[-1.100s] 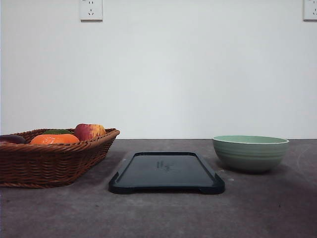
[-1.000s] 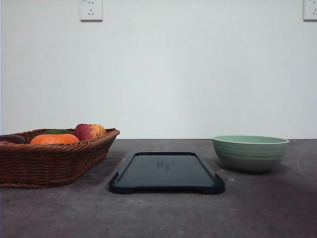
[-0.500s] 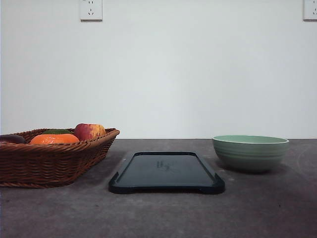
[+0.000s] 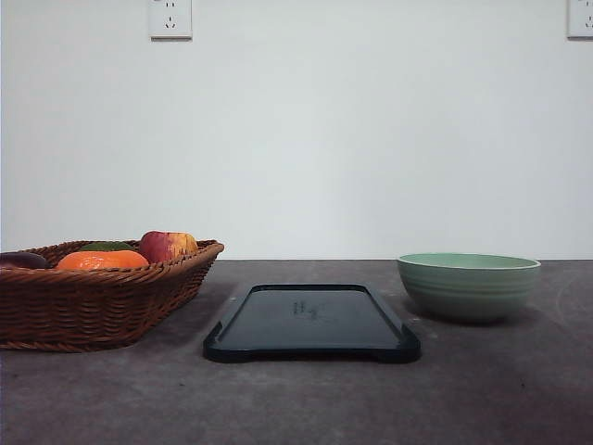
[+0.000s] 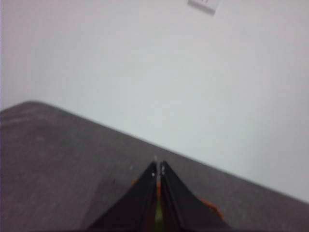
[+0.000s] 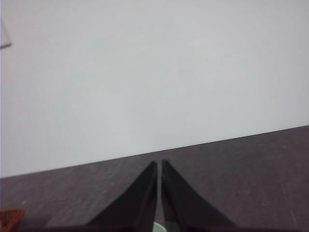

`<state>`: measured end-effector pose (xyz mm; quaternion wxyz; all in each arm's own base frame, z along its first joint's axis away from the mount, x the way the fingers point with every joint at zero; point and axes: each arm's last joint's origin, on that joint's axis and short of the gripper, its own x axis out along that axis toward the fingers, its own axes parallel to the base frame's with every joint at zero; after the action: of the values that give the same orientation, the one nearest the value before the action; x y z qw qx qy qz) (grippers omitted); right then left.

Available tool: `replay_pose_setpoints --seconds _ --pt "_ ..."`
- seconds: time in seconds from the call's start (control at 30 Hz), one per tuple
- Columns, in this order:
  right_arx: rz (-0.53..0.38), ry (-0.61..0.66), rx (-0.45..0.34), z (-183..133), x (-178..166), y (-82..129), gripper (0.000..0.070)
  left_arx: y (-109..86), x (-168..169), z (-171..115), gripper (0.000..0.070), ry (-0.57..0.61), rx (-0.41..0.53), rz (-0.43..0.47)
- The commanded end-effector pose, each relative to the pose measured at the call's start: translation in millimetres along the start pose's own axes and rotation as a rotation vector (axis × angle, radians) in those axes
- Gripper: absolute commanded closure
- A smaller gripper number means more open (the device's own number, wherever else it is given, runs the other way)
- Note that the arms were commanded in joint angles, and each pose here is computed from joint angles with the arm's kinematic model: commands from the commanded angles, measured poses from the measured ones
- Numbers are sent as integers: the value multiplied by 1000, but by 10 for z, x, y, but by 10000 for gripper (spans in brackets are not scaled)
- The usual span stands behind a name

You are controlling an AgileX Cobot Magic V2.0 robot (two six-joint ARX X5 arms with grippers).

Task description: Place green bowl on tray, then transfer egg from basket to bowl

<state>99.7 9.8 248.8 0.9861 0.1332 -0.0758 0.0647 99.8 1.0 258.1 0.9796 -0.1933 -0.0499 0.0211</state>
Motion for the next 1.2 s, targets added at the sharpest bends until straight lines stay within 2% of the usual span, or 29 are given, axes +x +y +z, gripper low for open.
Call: replay_pose_setpoints --seconds 0.0,0.2,0.3,0.47,0.7,0.8,1.0,1.03,1.07,1.13,1.17 --pt "16 16 -38 71 33 25 693 -52 28 109 700 29 14 -7" --pt "-19 218 -48 152 194 48 693 -175 224 289 700 208 49 -50" --pt "7 307 -80 184 289 67 693 -226 347 343 700 298 60 -83" --pt "10 448 -75 207 477 80 693 -274 557 359 700 457 76 -115" --pt "-17 674 -71 184 708 76 693 -312 755 351 700 675 110 -92" --pt "-21 734 -87 180 781 74 693 -333 801 347 700 728 135 -94" --pt "6 747 -91 179 825 81 690 -346 819 346 692 731 140 -102" --pt "6 747 -94 180 825 80 667 -347 819 348 654 729 140 -102" --pt "6 747 -97 180 824 80 602 -347 819 348 599 729 140 -102" --pt "6 746 -99 181 824 80 395 -349 818 347 454 730 140 -103" --pt "5 747 -96 180 824 80 324 -350 818 347 391 730 140 -104"
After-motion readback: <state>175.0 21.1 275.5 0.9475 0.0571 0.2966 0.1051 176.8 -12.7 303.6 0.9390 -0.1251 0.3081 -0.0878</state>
